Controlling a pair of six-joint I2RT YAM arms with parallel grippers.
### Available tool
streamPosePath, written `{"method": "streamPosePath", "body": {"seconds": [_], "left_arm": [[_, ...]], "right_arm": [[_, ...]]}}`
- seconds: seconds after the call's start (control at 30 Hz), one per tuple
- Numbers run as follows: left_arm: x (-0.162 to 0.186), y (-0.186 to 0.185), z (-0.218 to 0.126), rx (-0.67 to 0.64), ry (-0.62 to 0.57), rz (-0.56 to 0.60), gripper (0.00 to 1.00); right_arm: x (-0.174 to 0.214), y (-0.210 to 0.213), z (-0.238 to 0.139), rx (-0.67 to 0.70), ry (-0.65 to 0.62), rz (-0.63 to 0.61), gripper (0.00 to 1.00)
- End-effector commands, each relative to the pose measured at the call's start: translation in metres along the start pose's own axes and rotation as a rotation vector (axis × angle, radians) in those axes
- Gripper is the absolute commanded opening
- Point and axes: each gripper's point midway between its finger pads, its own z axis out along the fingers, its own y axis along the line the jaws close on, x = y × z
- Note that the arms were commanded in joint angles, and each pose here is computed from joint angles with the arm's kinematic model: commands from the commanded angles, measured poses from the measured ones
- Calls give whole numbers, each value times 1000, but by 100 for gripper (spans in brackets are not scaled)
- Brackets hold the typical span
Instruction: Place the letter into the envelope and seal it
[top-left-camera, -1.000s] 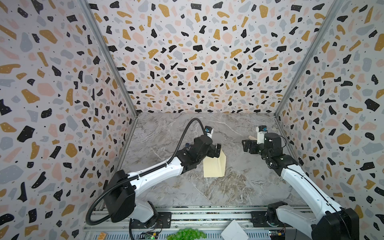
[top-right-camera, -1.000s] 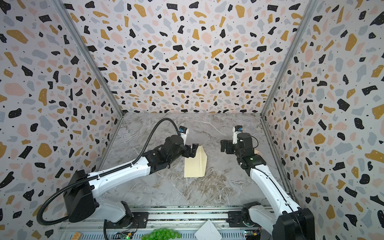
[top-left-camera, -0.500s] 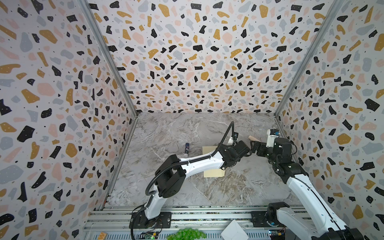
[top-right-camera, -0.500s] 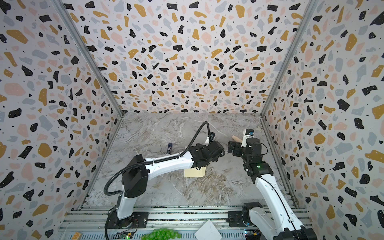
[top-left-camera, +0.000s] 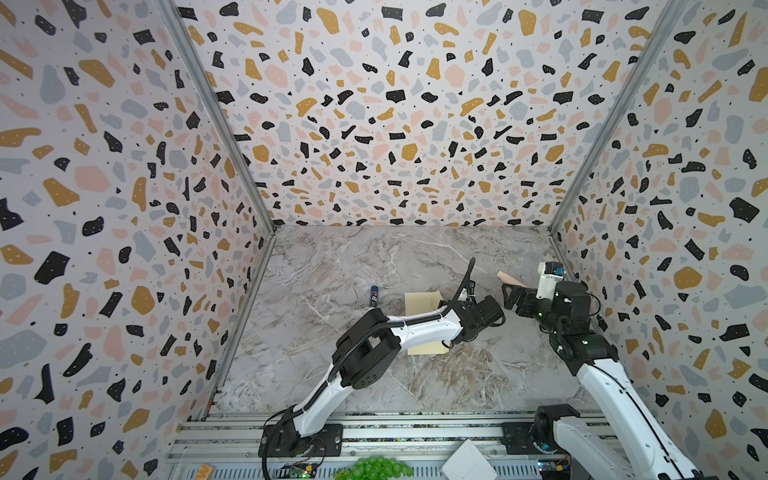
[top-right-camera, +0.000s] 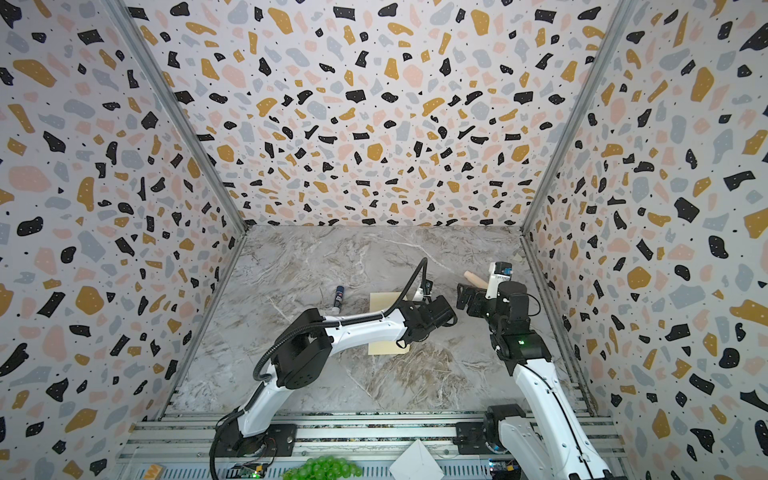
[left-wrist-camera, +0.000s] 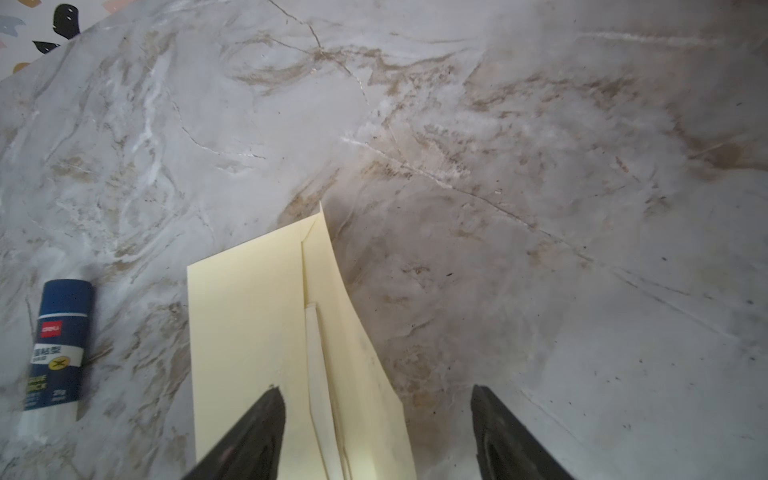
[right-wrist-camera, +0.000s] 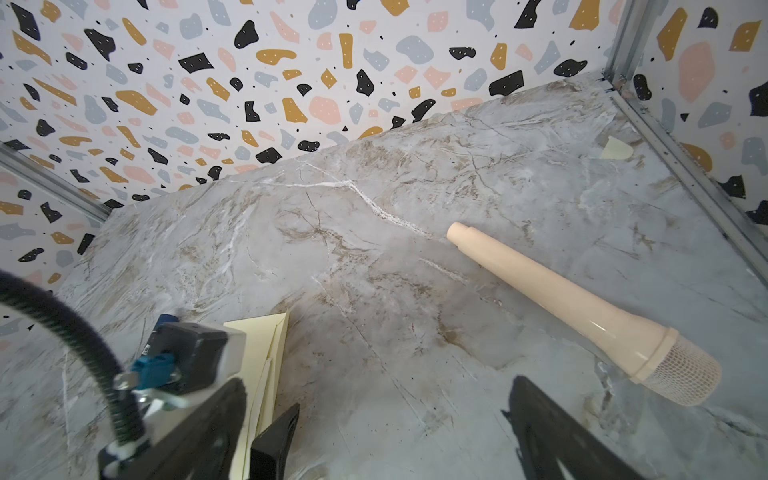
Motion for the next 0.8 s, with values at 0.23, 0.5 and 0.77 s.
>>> {"method": "streamPosePath", "body": {"seconds": [0.23,0.5,0.77], "left_arm": [[4,4,16,-50,-55,63,24],[-26,9,-24,74,-206,250,0],[-38,27,-87,176,-450,736,0]], "right_arm": [[14,-1,-6,-15,17,29,99],[12,0,-12,-15,9,10,99],[3,2,-24,-15,-36,-12,99]]}}
